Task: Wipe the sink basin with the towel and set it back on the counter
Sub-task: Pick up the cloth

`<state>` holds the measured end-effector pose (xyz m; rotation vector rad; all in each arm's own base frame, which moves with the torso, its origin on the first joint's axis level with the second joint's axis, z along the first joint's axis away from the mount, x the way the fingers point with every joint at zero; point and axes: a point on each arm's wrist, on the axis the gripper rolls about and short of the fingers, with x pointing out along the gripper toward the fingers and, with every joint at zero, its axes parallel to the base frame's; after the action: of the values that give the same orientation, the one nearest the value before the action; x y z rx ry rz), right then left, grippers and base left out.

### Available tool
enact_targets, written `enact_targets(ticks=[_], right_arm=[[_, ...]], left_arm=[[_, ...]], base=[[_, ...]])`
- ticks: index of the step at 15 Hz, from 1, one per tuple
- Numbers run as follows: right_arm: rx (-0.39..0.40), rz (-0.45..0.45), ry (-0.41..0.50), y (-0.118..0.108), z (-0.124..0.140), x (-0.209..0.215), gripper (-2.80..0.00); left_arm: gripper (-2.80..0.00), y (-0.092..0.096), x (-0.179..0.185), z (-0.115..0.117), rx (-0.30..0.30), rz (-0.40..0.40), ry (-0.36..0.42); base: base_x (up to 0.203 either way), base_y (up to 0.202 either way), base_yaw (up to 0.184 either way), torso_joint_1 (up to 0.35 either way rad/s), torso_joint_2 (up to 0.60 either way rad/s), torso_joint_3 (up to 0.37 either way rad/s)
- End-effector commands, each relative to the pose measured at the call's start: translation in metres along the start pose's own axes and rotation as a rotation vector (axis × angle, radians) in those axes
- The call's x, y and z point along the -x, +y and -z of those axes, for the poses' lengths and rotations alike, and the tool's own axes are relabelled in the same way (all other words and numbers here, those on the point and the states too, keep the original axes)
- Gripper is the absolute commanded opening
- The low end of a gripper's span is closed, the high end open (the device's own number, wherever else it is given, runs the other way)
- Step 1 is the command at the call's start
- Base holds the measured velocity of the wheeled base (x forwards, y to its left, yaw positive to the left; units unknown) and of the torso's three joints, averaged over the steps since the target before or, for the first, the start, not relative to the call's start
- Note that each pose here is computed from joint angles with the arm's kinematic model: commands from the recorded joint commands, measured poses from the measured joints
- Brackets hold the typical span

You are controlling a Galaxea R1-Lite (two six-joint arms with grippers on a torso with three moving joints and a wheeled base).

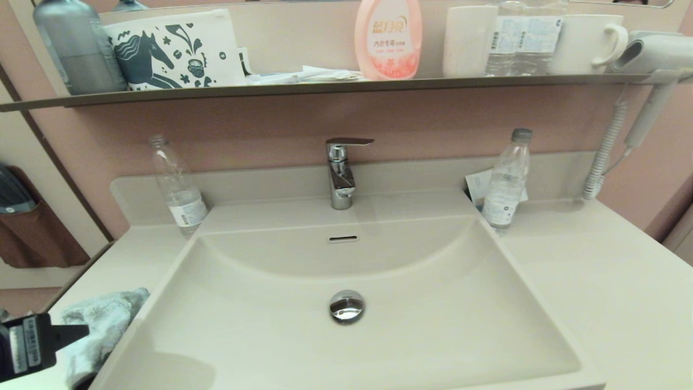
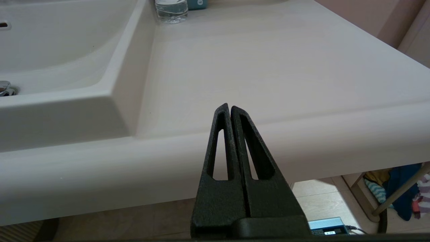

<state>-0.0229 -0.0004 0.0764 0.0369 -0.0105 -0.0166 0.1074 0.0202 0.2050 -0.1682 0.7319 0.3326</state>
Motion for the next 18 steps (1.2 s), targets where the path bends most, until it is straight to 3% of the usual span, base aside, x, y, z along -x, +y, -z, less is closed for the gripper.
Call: enact_targets(ticks=[1,9,13,18], right_arm=[[0.000,0.000,0.001,0.000,0.000,0.000,-2.80],[0.000,0.000,0.001,0.000,0.000,0.000,-2.80],[0.000,0.000,0.001,0.000,0.000,0.000,-2.80],[0.000,0.000,0.001,0.000,0.000,0.000,-2.80]], left_arm=[[0.00,-0.004,-0.023,-0.010,0.023,-0.015,0.071],[0.00,-0.008,-0.073,-0.032,0.078,-0.037,0.078],[0.00,-0.008,-0.088,-0.024,0.072,-0.046,0.127],[0.00,-0.007,-0.111,-0.013,0.073,-0.054,0.124]], base=[[0.000,0.000,0.000,0.000,0.00,0.000],[0.000,0.000,0.000,0.000,0.00,0.000],[0.000,0.000,0.000,0.000,0.00,0.000],[0.000,0.000,0.000,0.000,0.00,0.000]])
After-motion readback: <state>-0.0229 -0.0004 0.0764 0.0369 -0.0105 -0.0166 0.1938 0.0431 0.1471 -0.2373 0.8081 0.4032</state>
